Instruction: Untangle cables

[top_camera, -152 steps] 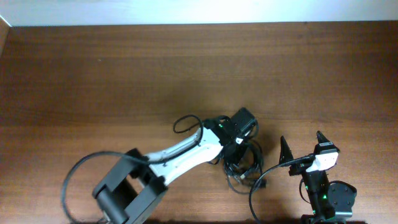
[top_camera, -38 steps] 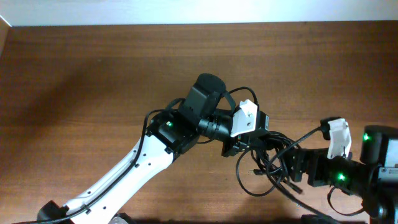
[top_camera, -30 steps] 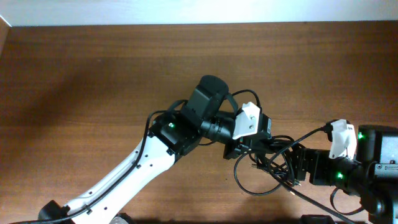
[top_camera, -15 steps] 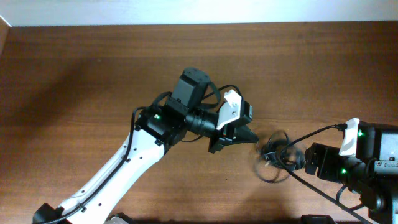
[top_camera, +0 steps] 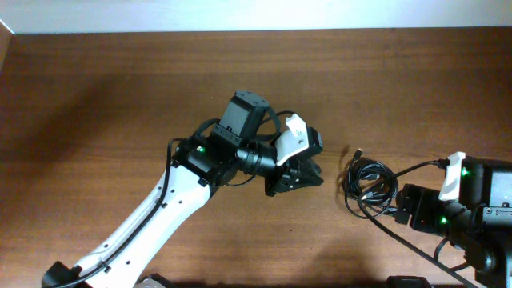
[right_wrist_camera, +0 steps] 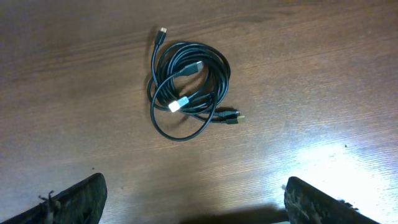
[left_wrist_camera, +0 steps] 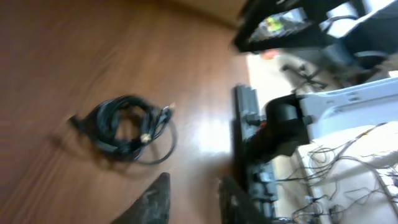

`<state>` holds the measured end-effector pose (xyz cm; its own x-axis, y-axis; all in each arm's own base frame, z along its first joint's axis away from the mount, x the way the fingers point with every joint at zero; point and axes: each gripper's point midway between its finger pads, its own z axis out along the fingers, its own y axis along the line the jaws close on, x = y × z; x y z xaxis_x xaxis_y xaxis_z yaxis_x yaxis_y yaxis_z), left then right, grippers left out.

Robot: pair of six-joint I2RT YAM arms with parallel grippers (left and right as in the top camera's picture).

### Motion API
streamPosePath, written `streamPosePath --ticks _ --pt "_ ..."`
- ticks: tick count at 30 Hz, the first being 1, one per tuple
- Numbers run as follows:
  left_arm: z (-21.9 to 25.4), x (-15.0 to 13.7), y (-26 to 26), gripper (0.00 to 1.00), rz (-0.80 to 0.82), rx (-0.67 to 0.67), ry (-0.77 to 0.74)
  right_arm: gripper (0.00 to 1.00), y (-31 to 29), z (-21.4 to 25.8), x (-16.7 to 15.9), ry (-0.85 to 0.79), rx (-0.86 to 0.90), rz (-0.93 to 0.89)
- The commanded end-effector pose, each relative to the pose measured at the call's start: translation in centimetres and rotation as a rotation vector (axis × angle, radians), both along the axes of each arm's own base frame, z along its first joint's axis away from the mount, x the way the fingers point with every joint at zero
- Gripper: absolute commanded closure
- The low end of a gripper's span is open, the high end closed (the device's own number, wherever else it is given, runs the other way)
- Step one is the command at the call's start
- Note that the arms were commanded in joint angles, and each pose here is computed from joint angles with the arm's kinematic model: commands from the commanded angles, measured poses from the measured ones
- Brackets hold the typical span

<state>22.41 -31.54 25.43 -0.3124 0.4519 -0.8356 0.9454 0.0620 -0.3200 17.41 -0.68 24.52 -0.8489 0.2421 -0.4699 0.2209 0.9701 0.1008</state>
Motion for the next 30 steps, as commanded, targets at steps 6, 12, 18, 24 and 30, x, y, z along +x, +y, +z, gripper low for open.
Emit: streamPosePath --ticks 6,12,18,24,30 --pt "-3.7 2.7 -0.6 0.37 0.150 0.125 0.122 0.09 -0.4 7.4 0.8 -0.227 -0.015 -0.021" --pt "-8.6 4.6 -3.2 0.00 0.267 0.200 0.283 0.02 -0.4 9.3 0.7 -0.284 -0.017 -0.021" --pt "-12.9 6.5 -5.6 0.01 0.456 0.266 0.364 0.01 -0.4 9.3 0.6 -0.281 -0.017 -0.021" --pt "-16.4 6.5 -7.1 0.01 0.595 0.335 0.418 0.01 -0.4 9.3 0.7 -0.285 -0.017 -0.021" --pt "-18.9 5.1 -9.2 0.01 0.633 0.345 0.536 0.01 -0.4 9.3 0.7 -0.284 -0.018 -0.021"
